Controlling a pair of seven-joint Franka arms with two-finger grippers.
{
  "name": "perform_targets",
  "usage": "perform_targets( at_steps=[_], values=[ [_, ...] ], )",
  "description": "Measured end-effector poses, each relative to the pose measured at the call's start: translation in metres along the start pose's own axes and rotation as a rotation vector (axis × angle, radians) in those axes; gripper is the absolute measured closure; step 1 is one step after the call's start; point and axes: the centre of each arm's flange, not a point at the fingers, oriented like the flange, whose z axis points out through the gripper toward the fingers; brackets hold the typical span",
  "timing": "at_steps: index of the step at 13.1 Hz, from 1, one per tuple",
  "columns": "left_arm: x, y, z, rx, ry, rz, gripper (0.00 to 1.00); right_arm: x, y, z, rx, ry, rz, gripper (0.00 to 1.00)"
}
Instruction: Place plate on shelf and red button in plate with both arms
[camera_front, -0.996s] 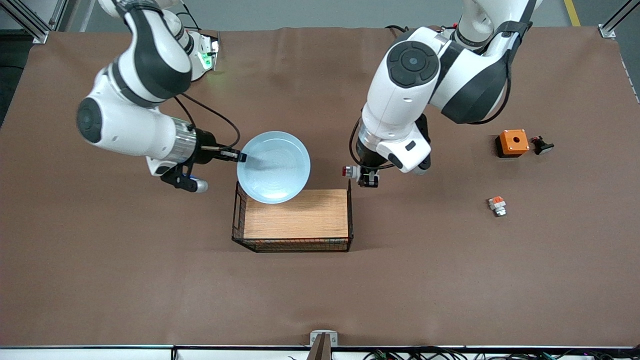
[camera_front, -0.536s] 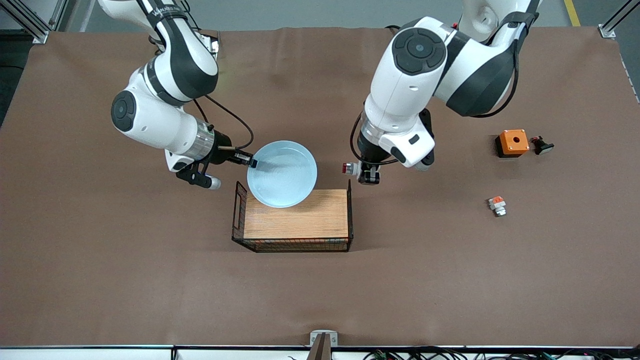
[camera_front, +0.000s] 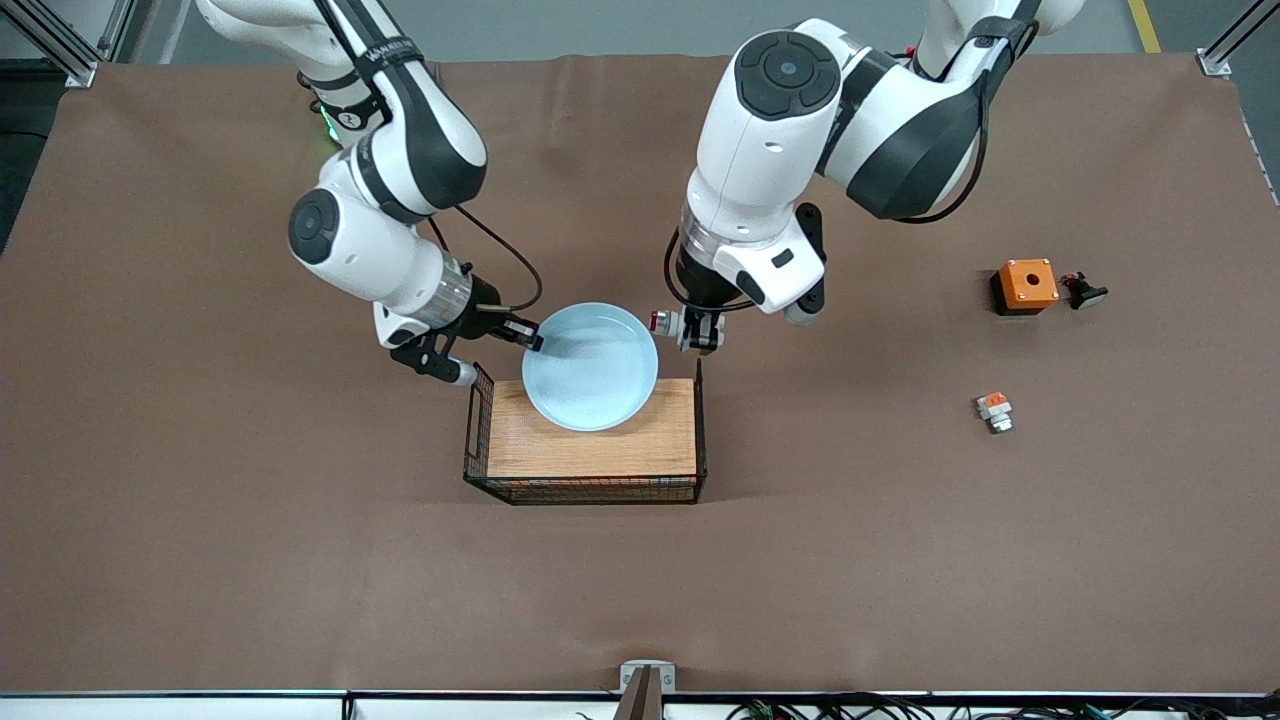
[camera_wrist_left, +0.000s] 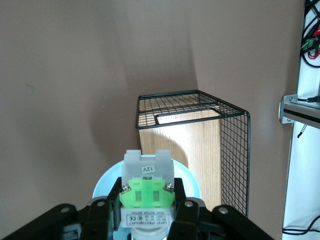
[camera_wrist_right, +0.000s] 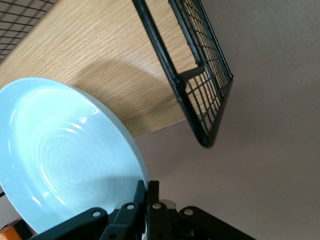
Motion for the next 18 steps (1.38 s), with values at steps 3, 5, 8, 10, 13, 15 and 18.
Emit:
perform_targets(
  at_steps=[3, 5, 8, 10, 13, 15, 18],
  values=[
    [-0.004, 0.002, 0.006, -0.015, -0.013, 0.001, 0.59, 0.010, 0.001, 0.010, 0.000, 0.014, 0.016, 0.97],
    [-0.007, 0.003, 0.018, -0.007, -0.011, 0.003, 0.59, 0.015, 0.000, 0.016, -0.001, 0.018, 0.025, 0.97],
    [-0.020, 0.000, 0.042, -0.001, -0.015, 0.019, 0.59, 0.024, 0.002, 0.023, -0.006, 0.021, 0.036, 0.97],
    [-0.029, -0.005, 0.052, 0.004, -0.017, 0.031, 0.59, 0.030, 0.001, 0.024, -0.002, 0.025, 0.044, 0.97],
    [-0.037, -0.004, 0.071, -0.003, -0.027, 0.037, 0.59, 0.033, 0.002, 0.024, -0.001, 0.028, 0.050, 0.89],
    [-0.044, -0.003, 0.084, -0.023, -0.046, 0.043, 0.59, 0.035, 0.002, 0.023, -0.001, 0.029, 0.052, 0.81],
    [-0.053, -0.005, 0.101, -0.035, -0.059, 0.052, 0.59, 0.037, 0.004, 0.022, -0.005, 0.019, 0.057, 0.66]
  ],
)
